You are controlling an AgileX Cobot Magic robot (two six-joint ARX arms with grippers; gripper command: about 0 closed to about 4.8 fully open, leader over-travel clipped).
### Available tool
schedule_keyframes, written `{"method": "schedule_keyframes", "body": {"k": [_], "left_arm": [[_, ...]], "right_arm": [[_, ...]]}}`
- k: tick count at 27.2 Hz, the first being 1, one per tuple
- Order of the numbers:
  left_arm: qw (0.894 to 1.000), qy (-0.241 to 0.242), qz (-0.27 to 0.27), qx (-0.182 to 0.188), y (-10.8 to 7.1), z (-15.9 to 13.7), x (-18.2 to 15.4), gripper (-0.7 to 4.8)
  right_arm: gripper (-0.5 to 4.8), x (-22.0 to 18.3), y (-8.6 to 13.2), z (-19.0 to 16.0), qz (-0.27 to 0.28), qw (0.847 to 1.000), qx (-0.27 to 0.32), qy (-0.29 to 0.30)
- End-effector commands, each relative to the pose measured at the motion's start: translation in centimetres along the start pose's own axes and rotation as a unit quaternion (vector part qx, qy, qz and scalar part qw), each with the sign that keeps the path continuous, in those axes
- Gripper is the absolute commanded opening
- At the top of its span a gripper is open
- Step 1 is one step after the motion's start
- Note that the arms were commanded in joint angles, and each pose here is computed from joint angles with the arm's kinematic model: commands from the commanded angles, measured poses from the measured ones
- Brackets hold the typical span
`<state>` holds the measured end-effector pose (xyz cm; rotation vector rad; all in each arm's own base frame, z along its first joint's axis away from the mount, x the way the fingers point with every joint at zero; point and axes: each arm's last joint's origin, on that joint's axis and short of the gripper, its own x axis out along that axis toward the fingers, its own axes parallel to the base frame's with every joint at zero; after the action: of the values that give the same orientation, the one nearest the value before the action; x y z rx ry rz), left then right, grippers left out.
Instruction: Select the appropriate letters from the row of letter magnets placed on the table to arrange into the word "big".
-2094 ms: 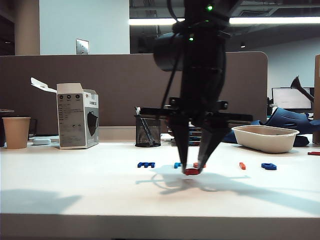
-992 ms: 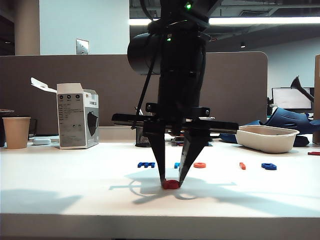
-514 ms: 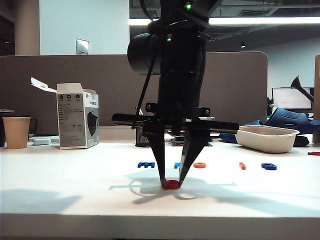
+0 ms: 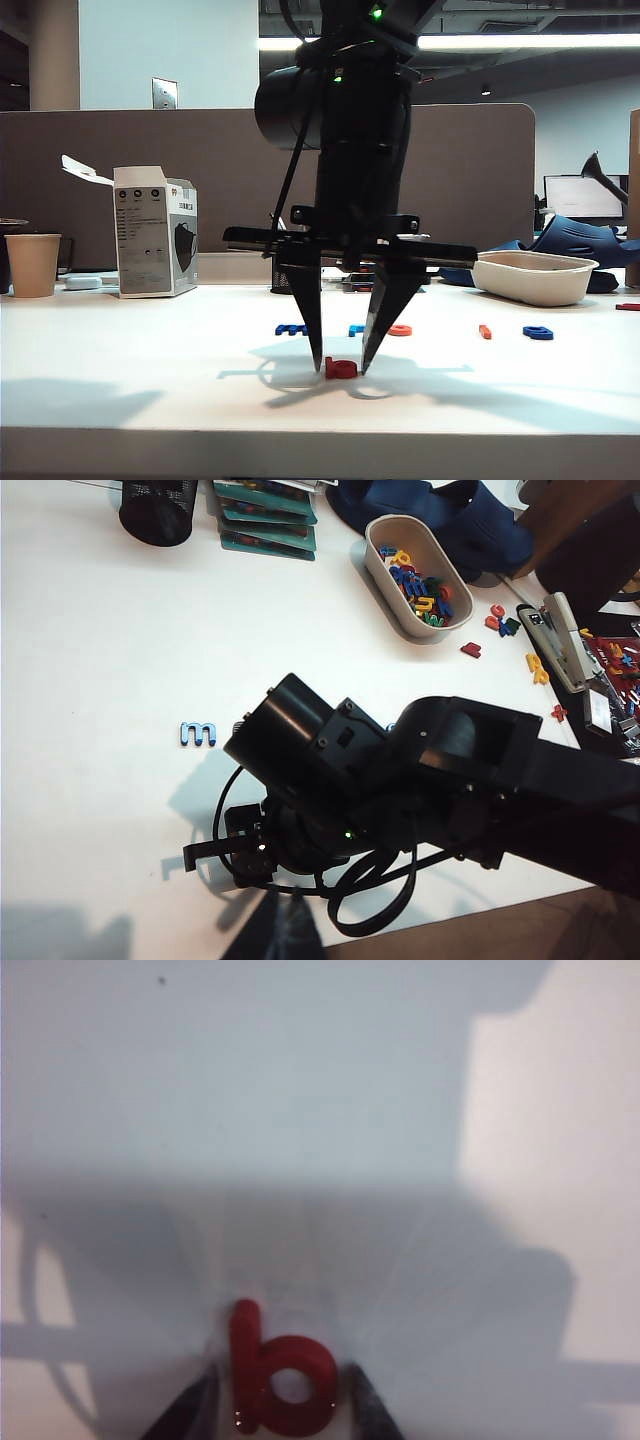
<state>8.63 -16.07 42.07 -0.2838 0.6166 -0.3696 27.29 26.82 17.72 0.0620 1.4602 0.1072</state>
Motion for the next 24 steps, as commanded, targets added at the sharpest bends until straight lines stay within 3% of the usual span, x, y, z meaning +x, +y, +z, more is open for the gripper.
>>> {"method": "schedule_keyframes", "body": {"k": [1, 5, 9, 17, 21, 24], "left_arm": [[1.000, -0.006, -0.002, -0.005, 0.0, 0.1, -0.1, -0.05], [1.000, -0.007, -0.002, -0.005, 0.0, 0.1, -0.1, -0.05], [1.000, -0.007, -0.002, -0.005, 0.0, 0.1, -0.1, -0.05], [1.000, -0.006, -0.002, -0.005, 0.0, 0.1, -0.1, -0.05], [1.000, -0.007, -0.002, -0.005, 0.0, 0.1, -0.1, -0.05], [1.000, -0.006, -0.002, -0.005, 0.0, 0.1, -0.1, -0.05]], "right_arm": [[1.59, -0.2, 0.2, 0.0, 0.014, 1.000, 0.001, 0.004], [1.64, -0.2, 0.2, 0.0, 0.014, 1.000, 0.001, 0.004], [2.20, -0.4, 0.0, 0.3, 0.016, 1.000, 0.005, 0.001], [2.22, -1.2, -1.2, 1.2, 0.016, 1.000, 0.018, -0.005], [2.21, -3.9, -3.0, 2.3, 0.031, 0.998, 0.034, -0.046], [2.21, -5.5, -4.5, 3.0, 0.004, 0.995, 0.035, -0.094]]}}
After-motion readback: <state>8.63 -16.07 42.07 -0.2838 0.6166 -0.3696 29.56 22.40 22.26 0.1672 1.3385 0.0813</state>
